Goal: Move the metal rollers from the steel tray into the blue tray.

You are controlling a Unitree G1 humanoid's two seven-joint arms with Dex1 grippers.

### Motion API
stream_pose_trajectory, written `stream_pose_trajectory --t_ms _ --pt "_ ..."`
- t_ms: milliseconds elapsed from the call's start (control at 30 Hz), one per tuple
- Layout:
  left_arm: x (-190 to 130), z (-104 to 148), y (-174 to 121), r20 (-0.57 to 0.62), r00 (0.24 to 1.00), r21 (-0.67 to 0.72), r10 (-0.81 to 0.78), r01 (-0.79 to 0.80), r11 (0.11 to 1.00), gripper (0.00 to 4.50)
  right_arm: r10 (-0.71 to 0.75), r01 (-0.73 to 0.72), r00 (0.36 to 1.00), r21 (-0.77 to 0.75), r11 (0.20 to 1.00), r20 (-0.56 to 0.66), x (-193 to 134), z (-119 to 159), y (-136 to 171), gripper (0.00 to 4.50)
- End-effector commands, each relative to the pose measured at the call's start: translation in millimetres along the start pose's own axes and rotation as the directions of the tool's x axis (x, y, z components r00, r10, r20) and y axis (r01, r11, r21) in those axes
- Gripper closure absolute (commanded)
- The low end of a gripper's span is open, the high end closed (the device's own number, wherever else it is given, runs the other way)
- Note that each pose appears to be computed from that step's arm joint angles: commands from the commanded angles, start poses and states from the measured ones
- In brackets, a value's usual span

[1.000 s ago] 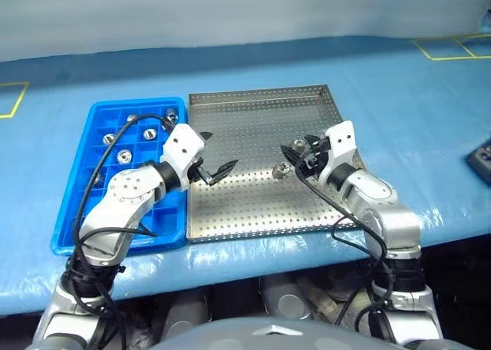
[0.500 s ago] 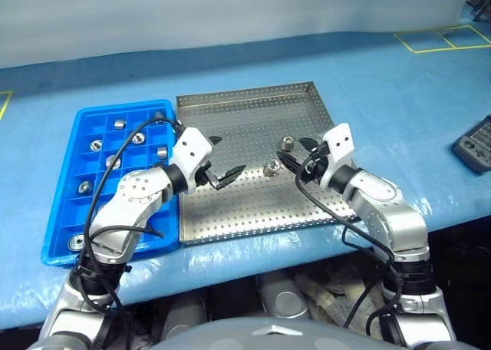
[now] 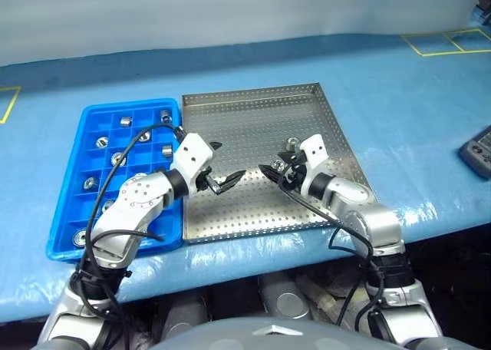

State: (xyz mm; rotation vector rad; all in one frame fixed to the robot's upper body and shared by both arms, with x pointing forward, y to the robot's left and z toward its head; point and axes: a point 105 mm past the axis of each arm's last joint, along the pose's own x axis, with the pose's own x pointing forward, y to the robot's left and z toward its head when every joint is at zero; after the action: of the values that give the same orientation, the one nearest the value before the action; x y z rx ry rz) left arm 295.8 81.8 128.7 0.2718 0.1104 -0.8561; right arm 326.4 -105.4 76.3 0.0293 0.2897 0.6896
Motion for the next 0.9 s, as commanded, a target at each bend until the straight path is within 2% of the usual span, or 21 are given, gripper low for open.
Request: stream_pose_trajectory --t_ms 33,300,467,500,733,900 --pt "-2.5 14.3 -1.0 0.049 0.999 0.045 0.004 -0.007 0.999 0.0 0.01 -0.009 1.0 -0.017 1.0 0.023 3.8 7.3 1.3 0.86" --pt "-5.1 12.6 -1.1 0.045 0.999 0.045 0.016 -0.018 0.999 0.0 -0.044 0.044 0.999 0.013 0.999 -0.029 7.5 -8.0 -9.9 0.86" --pt "-6.1 12.7 0.5 0.045 0.999 0.042 0.027 -0.029 0.999 0.0 -0.06 0.06 0.997 0.003 0.998 -0.045 7.6 -10.8 -13.8 2.47" --pt "-6.3 12.6 1.2 0.045 0.999 0.043 0.029 -0.031 0.999 0.0 -0.059 0.059 0.997 0.001 0.998 -0.046 7.5 -11.0 -13.7 2.63" --pt "-6.9 12.8 2.9 0.045 0.998 0.044 0.037 -0.039 0.998 0.0 -0.073 0.073 0.997 0.006 0.997 -0.034 6.1 -8.7 -16.3 2.64" --pt "-12.2 11.3 4.7 0.039 0.998 0.04 0.049 -0.05 0.998 0.0 -0.079 0.08 0.997 -0.05 0.996 0.014 2.4 7.9 -16.0 2.64"
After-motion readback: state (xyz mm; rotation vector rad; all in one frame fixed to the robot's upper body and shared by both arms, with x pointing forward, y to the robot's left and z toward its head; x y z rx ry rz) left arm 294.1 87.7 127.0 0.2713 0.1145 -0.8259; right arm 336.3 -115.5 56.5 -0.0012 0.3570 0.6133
